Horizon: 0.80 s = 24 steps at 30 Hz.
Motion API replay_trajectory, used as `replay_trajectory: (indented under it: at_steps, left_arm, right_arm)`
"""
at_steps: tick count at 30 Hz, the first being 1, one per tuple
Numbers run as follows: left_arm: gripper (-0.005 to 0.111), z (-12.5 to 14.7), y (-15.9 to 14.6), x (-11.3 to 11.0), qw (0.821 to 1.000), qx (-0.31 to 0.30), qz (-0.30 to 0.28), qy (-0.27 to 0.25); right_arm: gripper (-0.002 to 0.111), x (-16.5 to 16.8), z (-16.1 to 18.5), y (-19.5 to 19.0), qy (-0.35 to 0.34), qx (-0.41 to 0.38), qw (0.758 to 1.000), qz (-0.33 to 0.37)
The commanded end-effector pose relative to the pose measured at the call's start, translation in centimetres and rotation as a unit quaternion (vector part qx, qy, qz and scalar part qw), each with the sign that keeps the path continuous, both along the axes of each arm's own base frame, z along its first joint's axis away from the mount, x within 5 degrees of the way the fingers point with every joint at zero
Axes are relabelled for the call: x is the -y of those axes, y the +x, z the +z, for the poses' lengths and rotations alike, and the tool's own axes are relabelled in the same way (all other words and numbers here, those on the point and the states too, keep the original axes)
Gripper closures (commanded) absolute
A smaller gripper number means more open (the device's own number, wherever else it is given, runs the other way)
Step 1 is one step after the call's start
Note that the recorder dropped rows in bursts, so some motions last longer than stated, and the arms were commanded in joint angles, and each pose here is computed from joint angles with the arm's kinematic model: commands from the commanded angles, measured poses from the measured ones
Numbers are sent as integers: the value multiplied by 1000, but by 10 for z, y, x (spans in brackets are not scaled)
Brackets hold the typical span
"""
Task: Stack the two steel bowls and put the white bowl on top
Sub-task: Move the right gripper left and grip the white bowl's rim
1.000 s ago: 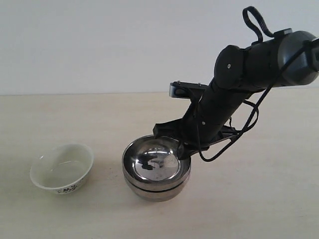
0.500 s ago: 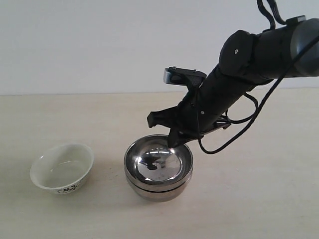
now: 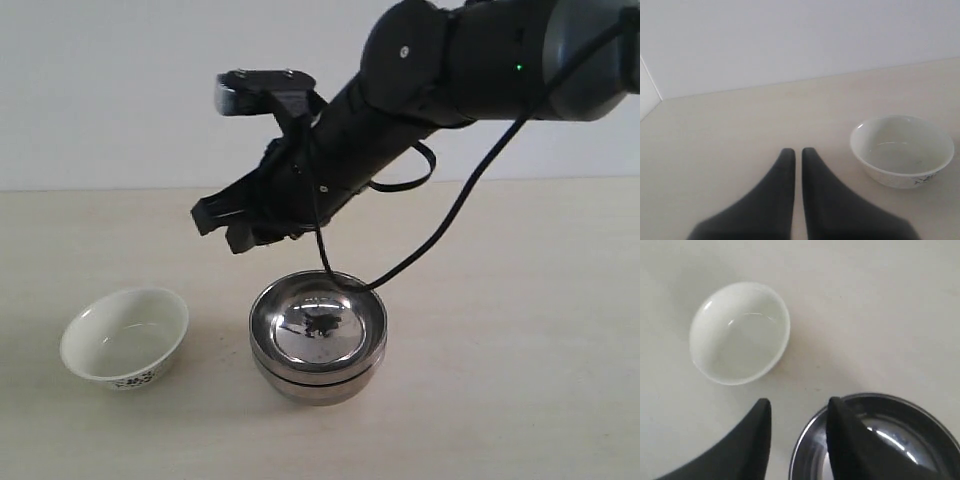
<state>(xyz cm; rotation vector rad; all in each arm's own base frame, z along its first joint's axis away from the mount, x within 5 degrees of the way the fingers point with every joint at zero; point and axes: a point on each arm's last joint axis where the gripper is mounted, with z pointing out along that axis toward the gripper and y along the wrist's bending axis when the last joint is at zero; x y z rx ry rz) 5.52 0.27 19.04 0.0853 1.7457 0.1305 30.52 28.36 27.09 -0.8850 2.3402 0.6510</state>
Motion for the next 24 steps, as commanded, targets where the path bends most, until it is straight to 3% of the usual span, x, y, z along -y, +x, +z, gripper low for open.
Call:
replay_trajectory:
  at_steps: [1, 12, 17, 24]
  left_arm:
    - [103, 0, 0, 0, 1000, 4, 2, -9]
    - [103, 0, 0, 0, 1000, 4, 2, -9]
    - [103, 0, 0, 0, 1000, 4, 2, -9]
    - [103, 0, 0, 0, 1000, 4, 2, -9]
  right_arm:
    - [76, -12, 16, -12, -38, 47, 996, 60]
    - [76, -42, 5, -28, -69, 75, 986, 129]
    - [62, -65, -9, -28, -75, 69, 983, 149]
    - [62, -98, -28, -31, -90, 77, 974, 191]
